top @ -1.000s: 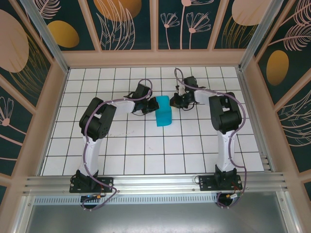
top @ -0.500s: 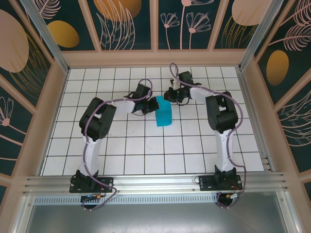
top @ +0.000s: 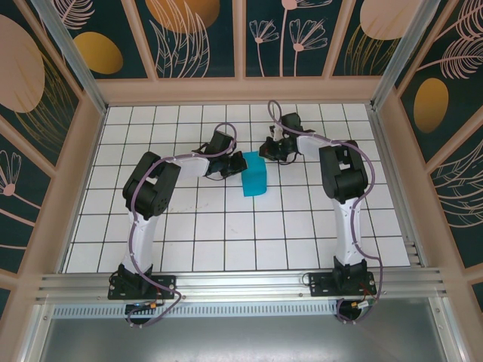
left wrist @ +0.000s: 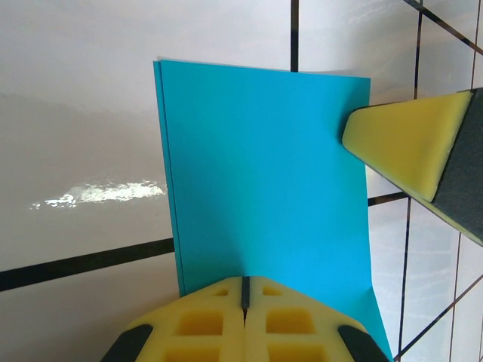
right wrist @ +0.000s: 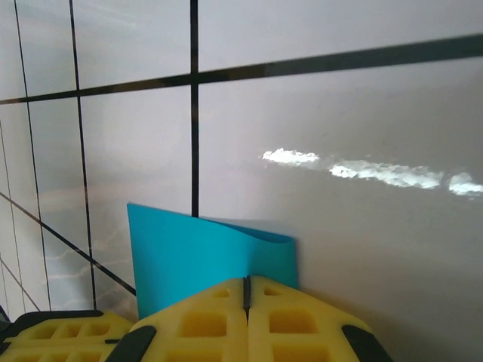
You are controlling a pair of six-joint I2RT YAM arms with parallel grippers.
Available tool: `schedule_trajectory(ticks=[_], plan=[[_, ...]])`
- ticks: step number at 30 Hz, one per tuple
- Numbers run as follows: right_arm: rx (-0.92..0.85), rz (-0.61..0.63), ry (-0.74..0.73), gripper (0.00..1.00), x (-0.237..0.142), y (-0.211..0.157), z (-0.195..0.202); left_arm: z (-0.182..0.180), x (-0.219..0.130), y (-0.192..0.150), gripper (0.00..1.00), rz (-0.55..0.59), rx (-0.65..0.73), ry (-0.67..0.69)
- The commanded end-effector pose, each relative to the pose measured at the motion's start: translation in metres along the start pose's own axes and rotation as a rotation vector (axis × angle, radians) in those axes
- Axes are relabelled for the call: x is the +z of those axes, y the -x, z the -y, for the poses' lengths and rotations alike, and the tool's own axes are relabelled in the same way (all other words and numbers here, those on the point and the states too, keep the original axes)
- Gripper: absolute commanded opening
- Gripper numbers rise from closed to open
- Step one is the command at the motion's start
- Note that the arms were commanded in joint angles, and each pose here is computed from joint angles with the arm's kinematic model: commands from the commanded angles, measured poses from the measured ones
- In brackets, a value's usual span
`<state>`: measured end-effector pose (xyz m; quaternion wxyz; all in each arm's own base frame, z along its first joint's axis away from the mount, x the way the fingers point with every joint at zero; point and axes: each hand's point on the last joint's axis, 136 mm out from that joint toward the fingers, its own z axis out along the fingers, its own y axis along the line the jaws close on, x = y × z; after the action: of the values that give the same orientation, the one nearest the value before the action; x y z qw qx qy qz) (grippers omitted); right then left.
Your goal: Fold a paper plane with a square sheet of paper (pick it up from the middle)
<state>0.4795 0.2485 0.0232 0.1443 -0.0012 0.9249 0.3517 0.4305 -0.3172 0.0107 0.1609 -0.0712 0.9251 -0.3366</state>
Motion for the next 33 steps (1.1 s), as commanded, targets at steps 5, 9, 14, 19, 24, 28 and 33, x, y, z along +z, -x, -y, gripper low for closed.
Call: schedule_trajectory(ticks=[5, 9, 14, 19, 24, 28, 33], plan=[[-0.089, 0.161, 0.084, 0.04, -0.032, 0.033, -0.044, -0.111, 0.014, -0.067, 0.03, -0.168, -0.109, 0.357], [-0.108, 0.077, 0.139, 0.04, -0.011, 0.009, -0.057, -0.112, 0.015, -0.067, 0.04, -0.168, -0.111, 0.355], [-0.074, 0.02, 0.102, 0.04, 0.009, 0.0, -0.041, -0.112, 0.014, -0.067, 0.04, -0.165, -0.11, 0.357], [-0.027, 0.018, 0.036, 0.05, 0.014, 0.005, -0.014, -0.114, 0.014, -0.068, 0.04, -0.169, -0.115, 0.36], [0.027, 0.051, -0.022, 0.04, 0.01, 0.016, 0.016, -0.115, 0.013, -0.07, 0.04, -0.169, -0.117, 0.364], [0.04, 0.129, -0.057, 0.04, -0.007, 0.038, 0.023, -0.115, 0.013, -0.071, 0.04, -0.168, -0.117, 0.363], [-0.024, 0.189, 0.017, 0.04, -0.04, 0.046, -0.014, -0.115, 0.012, -0.07, 0.04, -0.166, -0.117, 0.361]])
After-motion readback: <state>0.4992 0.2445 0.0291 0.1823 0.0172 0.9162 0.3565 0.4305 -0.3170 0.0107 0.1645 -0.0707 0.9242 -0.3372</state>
